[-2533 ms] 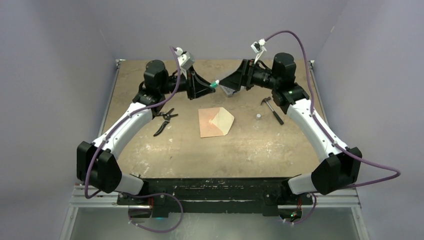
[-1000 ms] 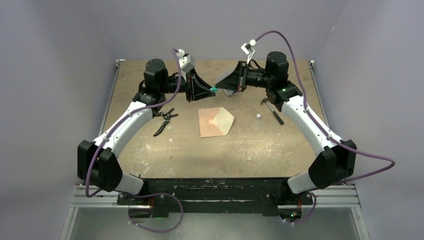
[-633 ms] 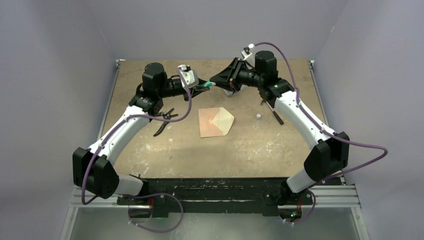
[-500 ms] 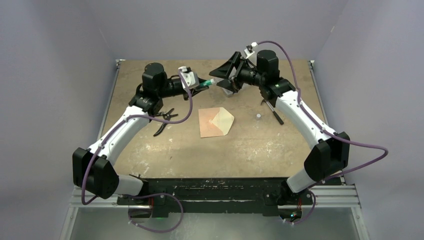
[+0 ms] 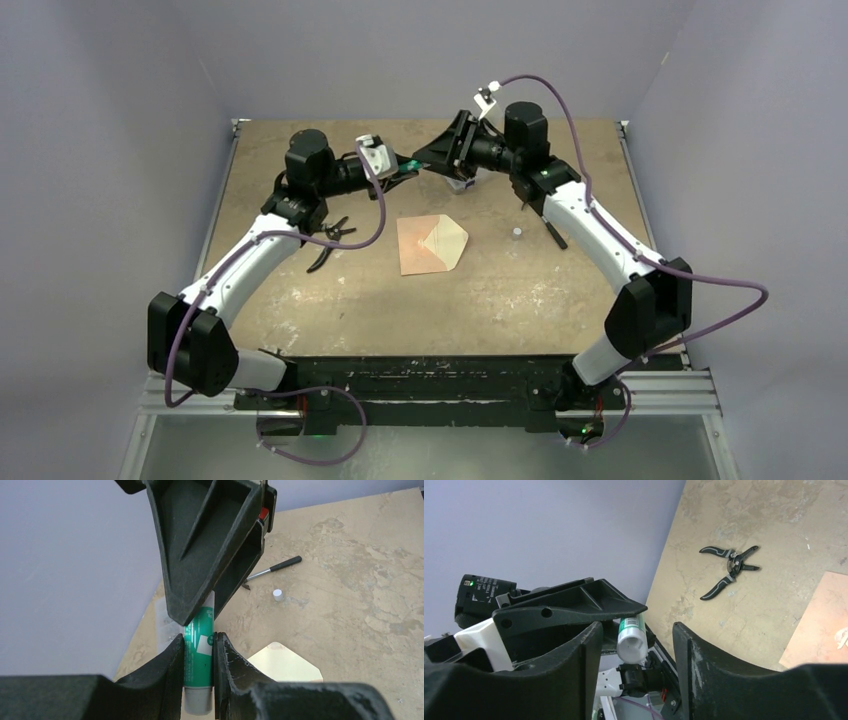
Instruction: Place the letter into the envelope and seal it
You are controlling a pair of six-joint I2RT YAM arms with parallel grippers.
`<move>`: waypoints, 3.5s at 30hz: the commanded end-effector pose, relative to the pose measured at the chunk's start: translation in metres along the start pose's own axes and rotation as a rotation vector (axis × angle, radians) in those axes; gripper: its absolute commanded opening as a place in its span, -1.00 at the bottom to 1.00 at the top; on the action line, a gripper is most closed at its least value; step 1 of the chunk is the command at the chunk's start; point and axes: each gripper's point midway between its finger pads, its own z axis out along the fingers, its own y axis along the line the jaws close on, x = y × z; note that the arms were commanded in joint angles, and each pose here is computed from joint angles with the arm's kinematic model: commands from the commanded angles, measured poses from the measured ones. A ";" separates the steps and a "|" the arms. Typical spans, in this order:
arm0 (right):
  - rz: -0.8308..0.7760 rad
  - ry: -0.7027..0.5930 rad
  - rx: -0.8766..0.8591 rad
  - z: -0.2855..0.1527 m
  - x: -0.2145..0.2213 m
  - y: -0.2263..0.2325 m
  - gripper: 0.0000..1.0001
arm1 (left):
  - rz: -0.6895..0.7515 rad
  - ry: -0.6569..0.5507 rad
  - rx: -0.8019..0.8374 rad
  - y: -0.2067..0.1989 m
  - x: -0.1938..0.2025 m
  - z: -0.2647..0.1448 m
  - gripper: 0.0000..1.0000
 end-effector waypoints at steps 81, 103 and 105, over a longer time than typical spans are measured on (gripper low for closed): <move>-0.247 -0.088 0.098 0.016 -0.003 -0.023 -1.00 | -0.480 0.092 -0.235 0.015 0.029 -0.017 0.15; -0.652 -0.128 0.460 0.023 0.046 -0.151 -1.00 | -1.184 0.298 -0.701 -0.004 0.166 -0.053 -0.01; -0.669 -0.121 0.472 0.028 0.059 -0.151 -1.00 | -1.263 0.357 -0.699 -0.015 0.193 -0.038 -0.38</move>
